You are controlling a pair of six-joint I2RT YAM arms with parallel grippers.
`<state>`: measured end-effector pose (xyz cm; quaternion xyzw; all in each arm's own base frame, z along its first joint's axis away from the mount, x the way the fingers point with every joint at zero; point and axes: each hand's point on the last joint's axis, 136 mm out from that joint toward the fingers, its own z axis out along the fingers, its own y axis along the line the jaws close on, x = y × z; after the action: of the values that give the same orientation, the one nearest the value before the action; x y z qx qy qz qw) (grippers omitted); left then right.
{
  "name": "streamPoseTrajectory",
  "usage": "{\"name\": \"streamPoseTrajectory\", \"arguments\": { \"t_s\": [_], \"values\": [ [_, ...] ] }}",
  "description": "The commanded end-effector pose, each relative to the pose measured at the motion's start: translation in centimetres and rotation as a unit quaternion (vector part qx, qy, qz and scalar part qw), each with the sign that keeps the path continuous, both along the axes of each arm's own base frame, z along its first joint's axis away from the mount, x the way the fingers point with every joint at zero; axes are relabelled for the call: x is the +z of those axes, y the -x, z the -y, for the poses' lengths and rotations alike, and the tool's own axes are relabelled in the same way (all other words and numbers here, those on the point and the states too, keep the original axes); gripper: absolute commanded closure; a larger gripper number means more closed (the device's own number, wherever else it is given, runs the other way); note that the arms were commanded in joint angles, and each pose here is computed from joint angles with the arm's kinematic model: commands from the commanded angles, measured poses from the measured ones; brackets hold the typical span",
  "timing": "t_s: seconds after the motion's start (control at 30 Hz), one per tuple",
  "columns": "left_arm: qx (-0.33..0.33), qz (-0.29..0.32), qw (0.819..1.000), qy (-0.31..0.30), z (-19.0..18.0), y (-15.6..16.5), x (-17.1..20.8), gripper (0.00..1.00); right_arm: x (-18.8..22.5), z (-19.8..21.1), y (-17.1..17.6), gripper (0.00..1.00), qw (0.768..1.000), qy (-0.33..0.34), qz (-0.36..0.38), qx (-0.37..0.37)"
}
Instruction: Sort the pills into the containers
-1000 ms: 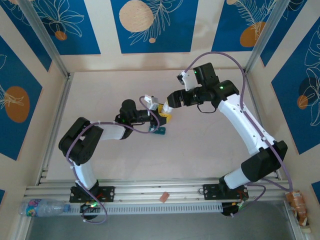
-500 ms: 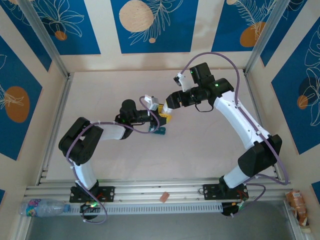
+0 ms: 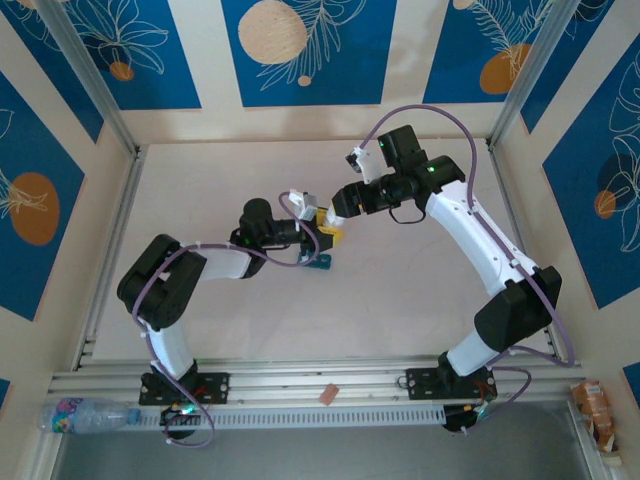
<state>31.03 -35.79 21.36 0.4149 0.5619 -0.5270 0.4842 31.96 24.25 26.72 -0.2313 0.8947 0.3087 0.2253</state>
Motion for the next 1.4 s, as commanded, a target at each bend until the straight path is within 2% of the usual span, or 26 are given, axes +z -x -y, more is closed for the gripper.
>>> {"name": "streamPoseTrajectory", "arguments": {
  "t_s": [0.0, 0.17, 0.4, 0.6, 0.73, 0.8, 0.9, 1.1, 1.37],
  "values": [
    [-0.013, 0.039, 0.999, 0.023, 0.2, 0.4, 2.5, 1.0, -0.4, -1.1, 0.4, 0.39, 1.0, -0.014, -0.012, 0.022],
    [-0.014, 0.039, 0.999, 0.023, 0.1, 0.4, 2.4, 1.0, -0.6, -1.3, 0.5, 0.42, 0.999, -0.018, -0.017, 0.025],
    [-0.013, 0.038, 0.999, 0.023, 0.2, 0.4, 2.3, 1.0, -1.0, -1.4, 0.6, 0.57, 0.999, -0.018, -0.027, 0.023],
    [-0.013, 0.039, 0.999, 0.024, 0.2, 0.3, 2.3, 1.0, -2.4, -1.6, 0.7, 0.62, 0.999, -0.005, -0.05, -0.012],
    [-0.008, 0.041, 0.999, 0.026, 0.2, 0.2, 2.2, 1.0, -4.2, -1.9, 0.8, 0.63, 0.994, 0.035, -0.078, -0.071],
    [-0.007, 0.042, 0.999, 0.026, 0.2, 0.1, 2.2, 1.0, -5.5, -1.4, 0.7, 0.63, 0.984, 0.06, -0.108, -0.126],
    [-0.005, 0.041, 0.999, 0.024, 0.1, 0.1, 2.1, 1.0, -6.9, -1.6, 0.9, 0.62, 0.972, 0.058, -0.144, -0.174],
    [0.0, 0.042, 0.999, 0.024, -0.1, 0.2, 1.9, 1.0, -7.3, -2.8, 1.3, 0.62, 0.966, 0.023, -0.152, -0.206],
    [0.005, 0.044, 0.999, 0.024, -0.4, 0.4, 1.5, 1.0, -6.0, -2.5, 0.9, 0.6, 0.966, 0.015, -0.145, -0.212]
  ]
}}
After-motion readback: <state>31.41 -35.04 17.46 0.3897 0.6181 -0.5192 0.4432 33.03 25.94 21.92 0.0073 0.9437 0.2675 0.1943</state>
